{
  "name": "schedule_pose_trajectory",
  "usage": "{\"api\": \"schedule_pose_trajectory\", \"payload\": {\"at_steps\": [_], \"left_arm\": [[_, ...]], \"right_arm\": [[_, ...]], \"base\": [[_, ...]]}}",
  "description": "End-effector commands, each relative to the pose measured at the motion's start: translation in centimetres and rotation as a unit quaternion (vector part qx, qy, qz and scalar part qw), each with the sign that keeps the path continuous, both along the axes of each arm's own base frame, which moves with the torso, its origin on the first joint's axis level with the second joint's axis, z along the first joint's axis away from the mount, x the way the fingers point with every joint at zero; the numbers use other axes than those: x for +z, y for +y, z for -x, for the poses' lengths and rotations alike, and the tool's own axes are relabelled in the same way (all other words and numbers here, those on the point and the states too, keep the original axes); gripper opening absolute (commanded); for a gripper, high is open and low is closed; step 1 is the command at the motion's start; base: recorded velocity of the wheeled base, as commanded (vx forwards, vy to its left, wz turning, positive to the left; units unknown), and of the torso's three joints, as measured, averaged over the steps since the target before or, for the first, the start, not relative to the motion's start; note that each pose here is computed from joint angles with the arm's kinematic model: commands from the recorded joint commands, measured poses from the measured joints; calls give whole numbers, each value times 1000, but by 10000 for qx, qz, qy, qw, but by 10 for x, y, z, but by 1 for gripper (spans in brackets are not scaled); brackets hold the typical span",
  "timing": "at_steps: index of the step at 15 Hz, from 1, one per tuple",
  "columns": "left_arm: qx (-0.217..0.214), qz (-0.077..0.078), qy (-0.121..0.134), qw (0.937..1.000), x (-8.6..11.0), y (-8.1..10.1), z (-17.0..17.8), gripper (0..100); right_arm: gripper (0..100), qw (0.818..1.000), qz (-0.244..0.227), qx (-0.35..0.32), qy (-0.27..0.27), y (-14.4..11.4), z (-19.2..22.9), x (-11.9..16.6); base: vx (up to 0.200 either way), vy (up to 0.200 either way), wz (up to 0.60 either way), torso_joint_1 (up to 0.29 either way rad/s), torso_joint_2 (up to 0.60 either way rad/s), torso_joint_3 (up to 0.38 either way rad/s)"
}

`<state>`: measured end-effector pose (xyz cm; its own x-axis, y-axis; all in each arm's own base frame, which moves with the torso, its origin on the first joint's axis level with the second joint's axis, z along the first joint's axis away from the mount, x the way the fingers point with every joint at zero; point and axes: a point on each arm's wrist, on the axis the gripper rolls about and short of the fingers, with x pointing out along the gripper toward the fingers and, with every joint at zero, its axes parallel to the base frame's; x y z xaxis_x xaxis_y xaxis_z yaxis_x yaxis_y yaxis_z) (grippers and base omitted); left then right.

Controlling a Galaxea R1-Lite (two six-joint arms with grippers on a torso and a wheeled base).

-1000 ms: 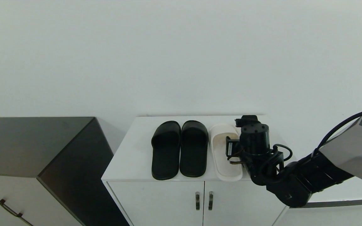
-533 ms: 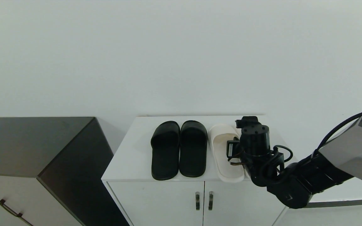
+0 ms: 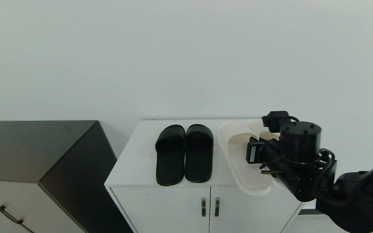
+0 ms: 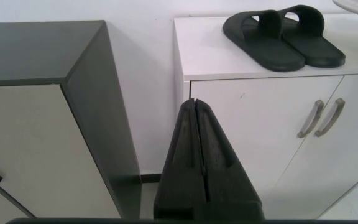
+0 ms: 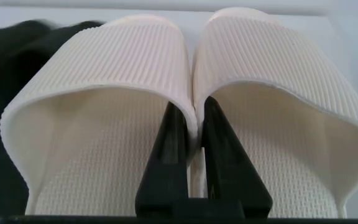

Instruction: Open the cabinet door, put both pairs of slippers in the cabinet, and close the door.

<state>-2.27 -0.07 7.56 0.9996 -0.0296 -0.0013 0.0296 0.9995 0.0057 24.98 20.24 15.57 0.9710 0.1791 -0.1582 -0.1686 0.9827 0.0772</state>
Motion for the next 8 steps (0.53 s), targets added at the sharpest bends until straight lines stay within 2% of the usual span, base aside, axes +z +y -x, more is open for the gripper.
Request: {"api": "schedule_pose_trajectory", "payload": {"at_steps": [1, 3, 8], "left_arm": [[2, -2, -6, 10000, 0, 0, 0, 0], [2, -2, 1, 10000, 0, 0, 0, 0], [2, -2, 1, 10000, 0, 0, 0, 0]], "right_arm": [[0, 9947, -143, 1000, -179, -6, 47, 23], [0, 9852, -113, 1709, -41, -3, 71, 17], [0, 9826, -67, 1857, 51, -1, 72, 12]], "base": [[0, 0, 0, 0, 0, 0], [0, 0, 0, 0, 0, 0], [0, 0, 0, 0, 0, 0]]}}
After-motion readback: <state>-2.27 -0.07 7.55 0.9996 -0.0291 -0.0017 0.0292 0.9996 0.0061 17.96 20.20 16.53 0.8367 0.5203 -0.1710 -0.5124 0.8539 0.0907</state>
